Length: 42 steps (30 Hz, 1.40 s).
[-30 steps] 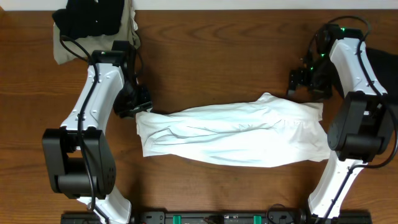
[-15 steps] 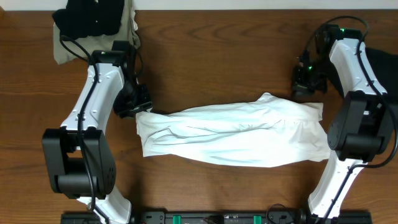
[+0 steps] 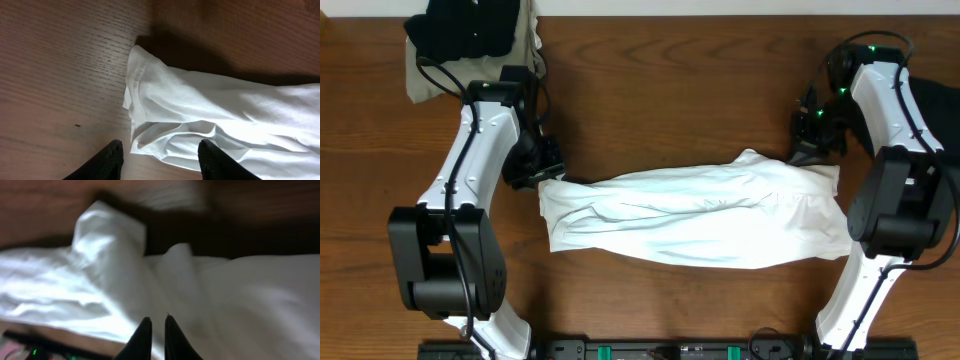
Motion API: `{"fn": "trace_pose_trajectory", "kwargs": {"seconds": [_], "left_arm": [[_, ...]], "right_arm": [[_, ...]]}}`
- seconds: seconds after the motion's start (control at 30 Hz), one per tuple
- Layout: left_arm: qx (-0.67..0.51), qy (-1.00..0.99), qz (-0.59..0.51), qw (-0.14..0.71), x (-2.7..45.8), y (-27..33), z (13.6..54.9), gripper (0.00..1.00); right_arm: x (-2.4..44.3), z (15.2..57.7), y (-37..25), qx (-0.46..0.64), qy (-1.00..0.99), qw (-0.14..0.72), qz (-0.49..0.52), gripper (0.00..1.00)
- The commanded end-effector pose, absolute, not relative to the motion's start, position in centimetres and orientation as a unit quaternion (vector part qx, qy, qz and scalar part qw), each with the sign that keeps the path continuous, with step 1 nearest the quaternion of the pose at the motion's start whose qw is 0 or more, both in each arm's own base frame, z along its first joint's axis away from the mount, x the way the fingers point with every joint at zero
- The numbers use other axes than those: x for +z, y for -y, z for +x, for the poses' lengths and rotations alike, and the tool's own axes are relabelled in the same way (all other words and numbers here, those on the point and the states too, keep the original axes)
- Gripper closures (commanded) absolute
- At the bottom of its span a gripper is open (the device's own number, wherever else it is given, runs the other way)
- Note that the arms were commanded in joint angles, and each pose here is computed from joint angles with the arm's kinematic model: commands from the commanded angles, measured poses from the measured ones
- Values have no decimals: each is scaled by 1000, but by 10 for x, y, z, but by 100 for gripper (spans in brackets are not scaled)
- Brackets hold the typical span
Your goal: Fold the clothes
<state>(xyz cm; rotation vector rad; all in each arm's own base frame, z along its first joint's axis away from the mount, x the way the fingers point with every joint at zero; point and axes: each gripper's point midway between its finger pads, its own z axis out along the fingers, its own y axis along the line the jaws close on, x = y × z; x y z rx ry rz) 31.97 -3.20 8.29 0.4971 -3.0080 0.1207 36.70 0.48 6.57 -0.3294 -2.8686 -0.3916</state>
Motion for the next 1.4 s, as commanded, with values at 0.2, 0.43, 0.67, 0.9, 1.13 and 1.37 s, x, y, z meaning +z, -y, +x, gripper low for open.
{"fn": "trace_pose_trajectory", "kwargs": {"seconds": [0.2,0.43,0.67,0.9,1.13,1.37], "left_arm": [[41,986,154,47,83,31,317,49],[42,986,154,40,83,31,320,48],[42,986,154,41,83,31,320,48],[42,986,154,42,83,31,320,48],[42,986,154,40,83,31,321,48],[42,986,154,39,83,31,321,48]], "right_arm": [[86,382,53,-54,975,65,-205,51],[84,357,62,-86,966,110,-216,28],[66,351,35,-164,963,121,-175,27],[53,363,33,-177,965,92,-169,33],[51,374,37,-175,968,67,-167,34],[62,371,14,-247,956,73,-139,36]]}}
